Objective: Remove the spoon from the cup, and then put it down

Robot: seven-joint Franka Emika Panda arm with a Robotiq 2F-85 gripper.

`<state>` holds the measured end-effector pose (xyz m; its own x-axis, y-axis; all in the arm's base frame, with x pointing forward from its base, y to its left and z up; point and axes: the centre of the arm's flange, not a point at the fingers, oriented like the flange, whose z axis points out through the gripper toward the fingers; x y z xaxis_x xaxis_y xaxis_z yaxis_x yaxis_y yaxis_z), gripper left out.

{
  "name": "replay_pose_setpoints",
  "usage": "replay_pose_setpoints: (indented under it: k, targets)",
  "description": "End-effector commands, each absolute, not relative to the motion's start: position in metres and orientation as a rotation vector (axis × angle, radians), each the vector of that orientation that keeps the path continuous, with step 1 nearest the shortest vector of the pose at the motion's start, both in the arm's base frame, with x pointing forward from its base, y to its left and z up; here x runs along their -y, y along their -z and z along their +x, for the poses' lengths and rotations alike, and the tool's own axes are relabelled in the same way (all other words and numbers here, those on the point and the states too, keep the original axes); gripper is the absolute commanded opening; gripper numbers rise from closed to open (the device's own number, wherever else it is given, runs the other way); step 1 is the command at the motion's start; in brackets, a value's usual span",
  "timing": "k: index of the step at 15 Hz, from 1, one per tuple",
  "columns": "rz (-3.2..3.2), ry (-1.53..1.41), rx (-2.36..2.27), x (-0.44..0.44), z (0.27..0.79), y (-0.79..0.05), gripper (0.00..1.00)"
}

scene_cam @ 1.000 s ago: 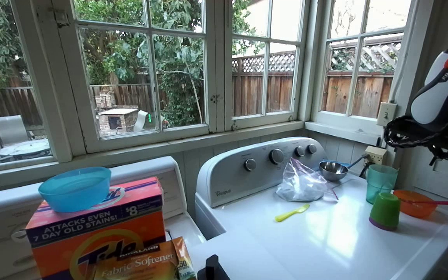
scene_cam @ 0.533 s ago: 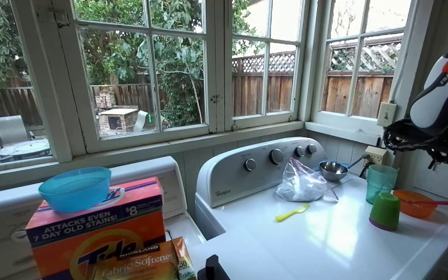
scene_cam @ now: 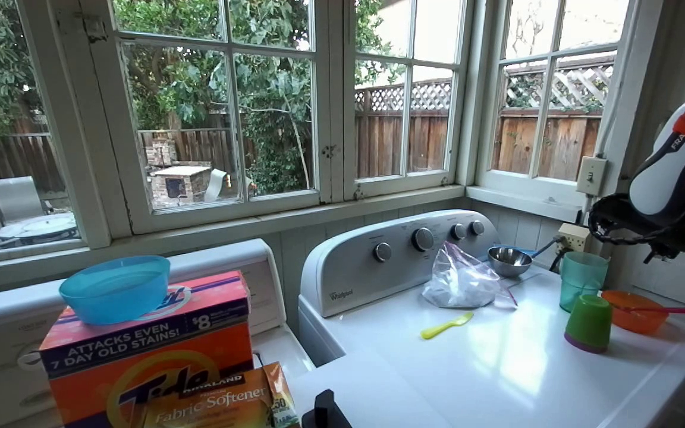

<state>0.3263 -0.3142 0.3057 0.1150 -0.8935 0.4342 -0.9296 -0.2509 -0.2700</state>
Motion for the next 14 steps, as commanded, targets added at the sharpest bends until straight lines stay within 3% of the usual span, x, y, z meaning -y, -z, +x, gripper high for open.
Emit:
replay_pose_setpoints:
  k: [1, 4, 5, 7, 8, 14]
  targets:
    - [2.282, -0.869, 1.881, 0.316, 0.330, -0.286, 0.53]
    - [2.277, -0.906, 1.887, 0.320, 0.331, -0.280, 0.35]
    - [2.280, -0.913, 1.892, 0.321, 0.330, -0.279, 0.24]
    - [2.280, -0.922, 1.890, 0.323, 0.328, -0.276, 0.23]
    - [2.282, -0.929, 1.893, 0.322, 0.328, -0.273, 0.24]
    - [2.293, -0.981, 1.890, 0.319, 0.331, -0.262, 0.55]
